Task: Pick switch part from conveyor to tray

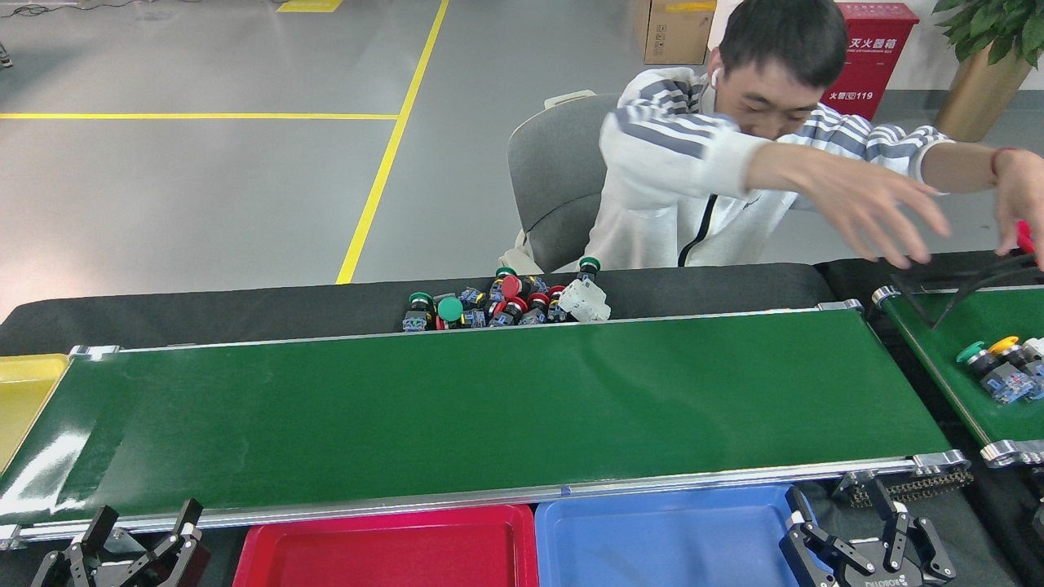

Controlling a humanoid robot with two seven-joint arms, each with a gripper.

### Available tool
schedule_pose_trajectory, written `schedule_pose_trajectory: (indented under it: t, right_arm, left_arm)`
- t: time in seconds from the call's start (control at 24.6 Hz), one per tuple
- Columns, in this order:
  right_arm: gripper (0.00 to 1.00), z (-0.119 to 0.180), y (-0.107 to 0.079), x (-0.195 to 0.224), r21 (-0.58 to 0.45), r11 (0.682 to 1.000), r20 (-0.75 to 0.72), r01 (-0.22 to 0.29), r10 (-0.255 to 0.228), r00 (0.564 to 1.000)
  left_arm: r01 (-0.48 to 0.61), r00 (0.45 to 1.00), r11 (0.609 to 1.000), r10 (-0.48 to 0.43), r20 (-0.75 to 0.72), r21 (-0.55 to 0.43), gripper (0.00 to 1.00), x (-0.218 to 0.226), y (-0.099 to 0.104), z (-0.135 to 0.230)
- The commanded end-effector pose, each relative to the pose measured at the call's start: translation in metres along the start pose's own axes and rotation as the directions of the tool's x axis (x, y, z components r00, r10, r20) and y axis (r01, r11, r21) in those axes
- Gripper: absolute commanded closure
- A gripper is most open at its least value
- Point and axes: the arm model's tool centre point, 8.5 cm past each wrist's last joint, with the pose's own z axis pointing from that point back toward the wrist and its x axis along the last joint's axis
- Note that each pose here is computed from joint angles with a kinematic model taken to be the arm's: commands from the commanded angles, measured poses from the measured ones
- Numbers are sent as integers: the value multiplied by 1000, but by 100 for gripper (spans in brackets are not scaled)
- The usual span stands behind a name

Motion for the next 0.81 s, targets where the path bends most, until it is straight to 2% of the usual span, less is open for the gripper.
schedule_pose_trajectory:
  t: [0.0,0.08,0.24,0.33,0.41,0.77]
  right_arm:
    - [1,-1,-5,-1,-10,1000,13,-5,5,1000]
    - [1,-1,-3,-1,3,1000,17,-10,10,1000]
    - [1,0,3,-1,77,997,12,-29,28,1000]
    - [1,0,7,-1,107,994,6,-30,29,1000]
    - [1,0,7,-1,107,994,3,-28,28,1000]
    - [1,-8,13,-16,124,991,-40,-43,49,998]
  left_arm:
    - [26,1000,999,-26,3,38,0,-7,13,-2]
    - [63,998,997,-63,17,50,0,-13,19,-3]
    - [29,999,997,-31,20,70,0,-13,21,-2]
    - [11,996,997,-18,89,76,0,-6,21,0]
    - [3,990,996,-16,139,91,0,-4,23,2]
    - [-9,994,994,-3,113,113,0,-13,28,4]
